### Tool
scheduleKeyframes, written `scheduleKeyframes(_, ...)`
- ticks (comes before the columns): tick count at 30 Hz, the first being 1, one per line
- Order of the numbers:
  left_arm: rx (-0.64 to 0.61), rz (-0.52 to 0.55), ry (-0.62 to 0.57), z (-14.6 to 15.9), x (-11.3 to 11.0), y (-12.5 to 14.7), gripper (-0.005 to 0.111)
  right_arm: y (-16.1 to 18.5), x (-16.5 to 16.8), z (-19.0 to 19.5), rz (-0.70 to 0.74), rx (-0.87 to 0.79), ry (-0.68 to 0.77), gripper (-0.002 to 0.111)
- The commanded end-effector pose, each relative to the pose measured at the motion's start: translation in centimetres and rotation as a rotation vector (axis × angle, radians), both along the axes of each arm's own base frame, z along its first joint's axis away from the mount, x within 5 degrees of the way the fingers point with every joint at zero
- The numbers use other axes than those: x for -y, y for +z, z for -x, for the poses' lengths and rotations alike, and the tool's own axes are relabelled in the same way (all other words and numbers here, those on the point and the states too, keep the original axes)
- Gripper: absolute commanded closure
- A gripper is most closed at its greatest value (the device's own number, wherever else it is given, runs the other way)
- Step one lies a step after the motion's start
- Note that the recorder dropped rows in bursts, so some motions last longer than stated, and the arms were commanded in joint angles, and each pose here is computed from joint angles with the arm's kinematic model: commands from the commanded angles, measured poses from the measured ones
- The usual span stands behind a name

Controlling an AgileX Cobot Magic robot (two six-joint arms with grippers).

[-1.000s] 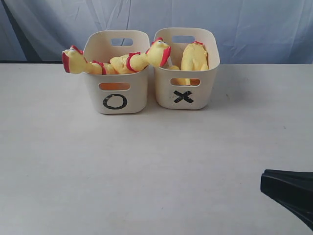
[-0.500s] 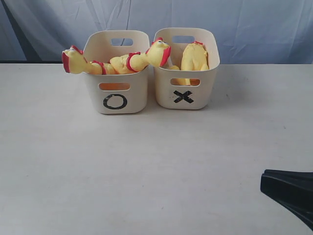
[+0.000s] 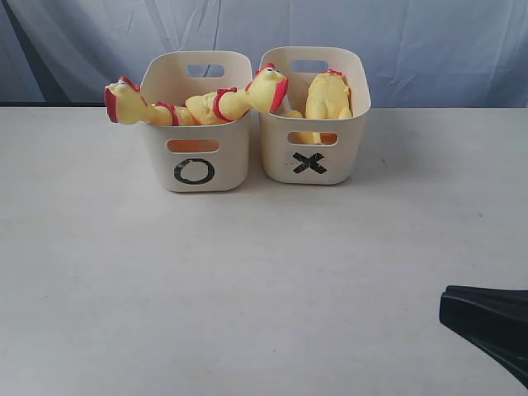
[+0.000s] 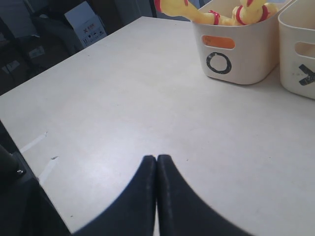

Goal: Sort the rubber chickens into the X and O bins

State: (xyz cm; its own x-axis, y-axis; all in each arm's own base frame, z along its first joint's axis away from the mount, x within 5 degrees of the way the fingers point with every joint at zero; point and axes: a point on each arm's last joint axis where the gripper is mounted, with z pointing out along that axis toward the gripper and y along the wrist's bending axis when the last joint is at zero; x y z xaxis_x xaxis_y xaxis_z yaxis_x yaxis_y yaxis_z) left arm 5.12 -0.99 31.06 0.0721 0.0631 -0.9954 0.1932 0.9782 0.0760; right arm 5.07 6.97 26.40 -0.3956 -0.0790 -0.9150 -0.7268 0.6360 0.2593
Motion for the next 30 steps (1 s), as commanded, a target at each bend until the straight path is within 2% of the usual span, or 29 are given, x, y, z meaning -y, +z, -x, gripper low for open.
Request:
scheduleKeyframes(1, 0.009, -0.009, 0.002, 0.0, 0.0, -0.4, 0.107, -0.1, 0.1, 0.0, -0.005, 0.007, -0.012, 0.109)
scheduleKeyframes(14, 0.004, -0.01, 0.002, 0.0, 0.0, -0.5, 0.107, -0.1, 0.1, 0.0, -0.005, 0.007, -0.012, 0.109)
scheduleKeyframes(21, 0.004, -0.01, 0.002, 0.0, 0.0, -0.5, 0.107, 0.5, 0.6, 1.0, -0.042, 0.082, -0.018, 0.109)
scheduleKeyframes(30, 0.091, 0.007, 0.041, 1.6, -0.5, -0.1, 0.107, 1.2, 2.0, 1.6, -0.074, 0.2, -0.219, 0.109)
